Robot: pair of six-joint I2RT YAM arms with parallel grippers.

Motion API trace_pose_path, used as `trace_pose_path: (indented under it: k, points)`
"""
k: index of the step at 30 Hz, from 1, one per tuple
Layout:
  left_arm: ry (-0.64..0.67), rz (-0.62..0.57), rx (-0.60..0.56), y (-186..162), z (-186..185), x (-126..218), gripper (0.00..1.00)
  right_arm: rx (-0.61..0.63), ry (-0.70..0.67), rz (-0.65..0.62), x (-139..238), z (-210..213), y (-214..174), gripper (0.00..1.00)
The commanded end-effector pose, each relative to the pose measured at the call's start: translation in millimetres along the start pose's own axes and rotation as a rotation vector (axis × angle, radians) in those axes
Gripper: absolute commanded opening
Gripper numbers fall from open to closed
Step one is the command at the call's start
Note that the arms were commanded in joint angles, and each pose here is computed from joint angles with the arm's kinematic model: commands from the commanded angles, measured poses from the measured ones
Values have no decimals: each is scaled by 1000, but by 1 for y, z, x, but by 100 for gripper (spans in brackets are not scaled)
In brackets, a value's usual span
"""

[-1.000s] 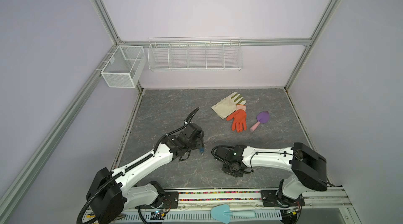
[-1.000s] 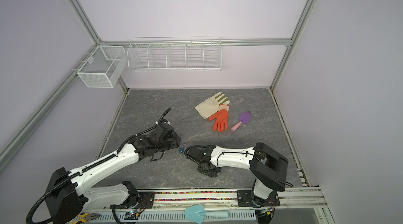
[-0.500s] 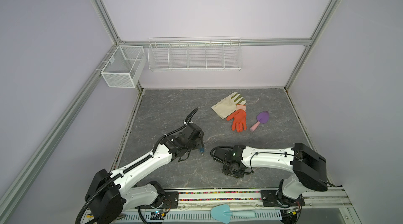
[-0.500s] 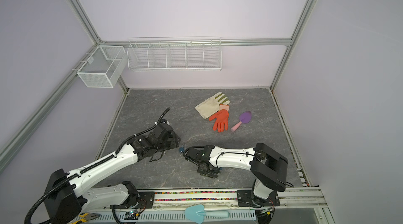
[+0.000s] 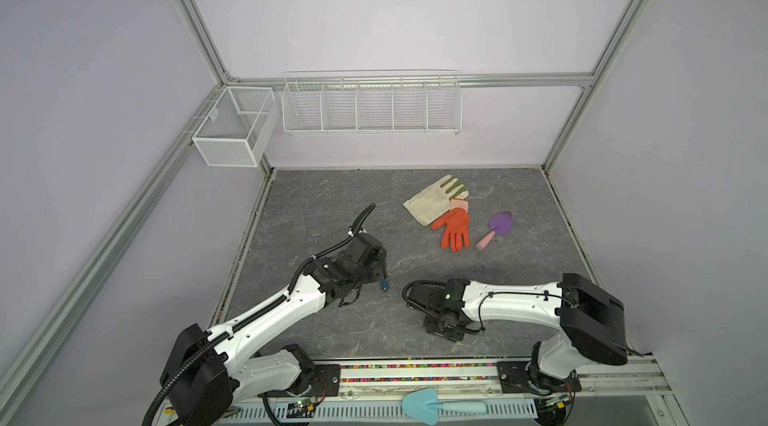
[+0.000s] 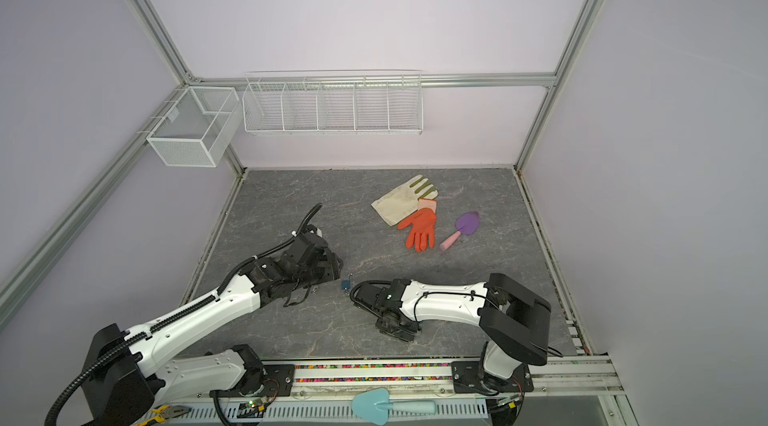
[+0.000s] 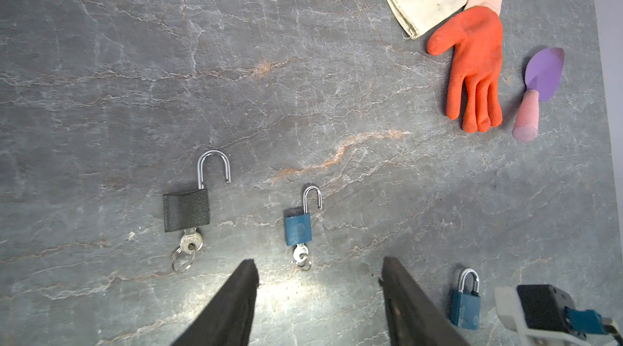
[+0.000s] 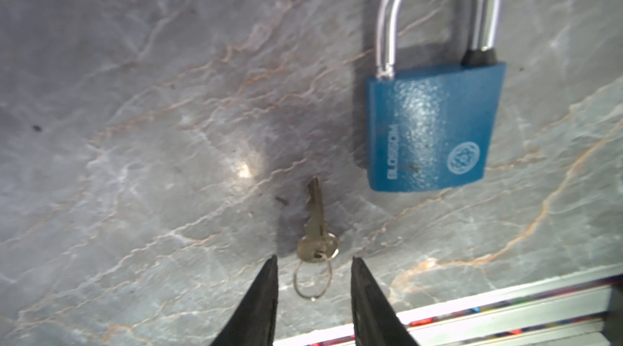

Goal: Unlock with the key
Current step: 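Close the right gripper on the silver key ring beside the blue padlock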

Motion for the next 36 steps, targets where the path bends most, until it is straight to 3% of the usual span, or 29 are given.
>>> trace_pose_path:
  k: [1, 12, 25, 36]
  points:
    - [-2, -22, -18, 4, 3, 5, 59, -150, 10, -8, 2, -2, 0, 38]
    - [-12, -36, -15, 7, 6, 10, 59, -215, -35, -6, -3, -15, -5, 35]
    - [-15, -30, -6, 6, 6, 8, 59, -155, -101, 2, -2, -32, -10, 30]
    - [-16, -39, 5, 6, 8, 13, 59, -125, -72, -2, -6, -27, -8, 24]
Point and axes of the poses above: each gripper's point midway between its finger pads, its own x axis back along the fingers, its own z axis along the line the jaws close on, y = z × x, the point moved 5 cm from there along x, back along the fingers, and after that the axes turned 14 degrees about x, right-handed, at the moved point
